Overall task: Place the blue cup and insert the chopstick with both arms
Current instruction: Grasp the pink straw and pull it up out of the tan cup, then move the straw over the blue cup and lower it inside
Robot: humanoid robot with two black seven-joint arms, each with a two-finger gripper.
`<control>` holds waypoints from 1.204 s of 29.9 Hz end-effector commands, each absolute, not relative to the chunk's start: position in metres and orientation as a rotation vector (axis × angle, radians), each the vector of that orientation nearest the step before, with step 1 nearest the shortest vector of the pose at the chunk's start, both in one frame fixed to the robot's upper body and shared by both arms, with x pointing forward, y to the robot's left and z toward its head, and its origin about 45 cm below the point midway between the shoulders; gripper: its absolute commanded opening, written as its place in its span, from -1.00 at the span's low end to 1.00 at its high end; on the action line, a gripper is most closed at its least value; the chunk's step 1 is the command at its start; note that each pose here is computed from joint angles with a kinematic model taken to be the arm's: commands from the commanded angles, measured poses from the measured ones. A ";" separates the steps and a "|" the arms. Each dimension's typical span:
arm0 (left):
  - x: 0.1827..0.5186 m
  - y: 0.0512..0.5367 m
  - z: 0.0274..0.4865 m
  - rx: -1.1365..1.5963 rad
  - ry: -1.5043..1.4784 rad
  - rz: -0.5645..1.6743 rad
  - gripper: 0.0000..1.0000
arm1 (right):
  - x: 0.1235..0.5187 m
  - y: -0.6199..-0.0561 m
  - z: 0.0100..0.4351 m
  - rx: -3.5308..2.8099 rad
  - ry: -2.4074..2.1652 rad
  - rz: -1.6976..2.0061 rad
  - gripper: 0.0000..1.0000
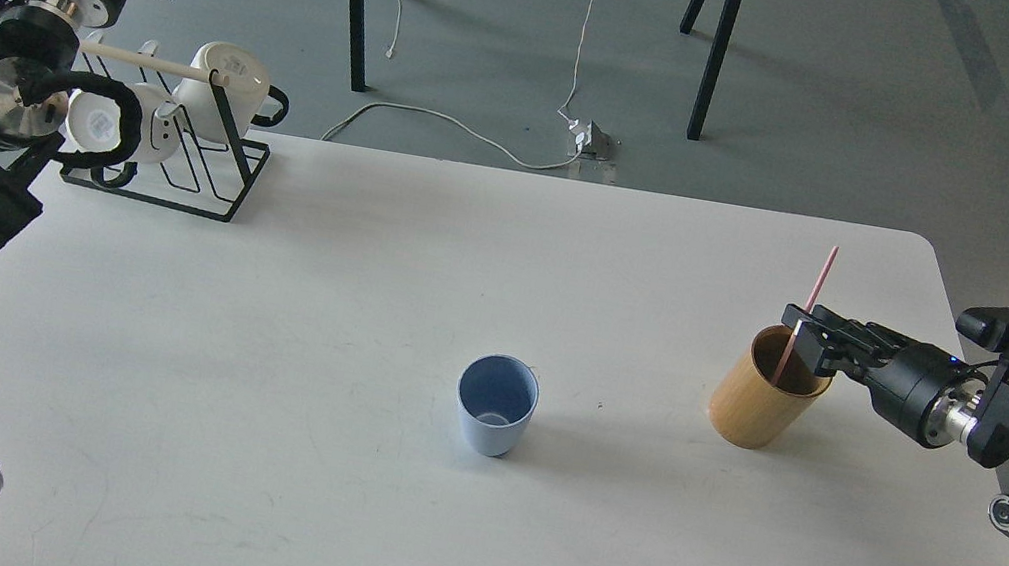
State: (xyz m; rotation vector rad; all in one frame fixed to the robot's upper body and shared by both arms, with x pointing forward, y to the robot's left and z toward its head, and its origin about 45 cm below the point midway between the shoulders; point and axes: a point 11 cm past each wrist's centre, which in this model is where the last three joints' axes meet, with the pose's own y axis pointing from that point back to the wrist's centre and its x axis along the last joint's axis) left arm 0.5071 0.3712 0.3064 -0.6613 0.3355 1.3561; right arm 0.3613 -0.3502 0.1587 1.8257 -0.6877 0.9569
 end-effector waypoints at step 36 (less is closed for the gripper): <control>0.507 0.382 0.318 -0.663 0.305 1.366 0.98 | 0.405 -0.183 0.326 2.078 -0.642 1.491 -0.98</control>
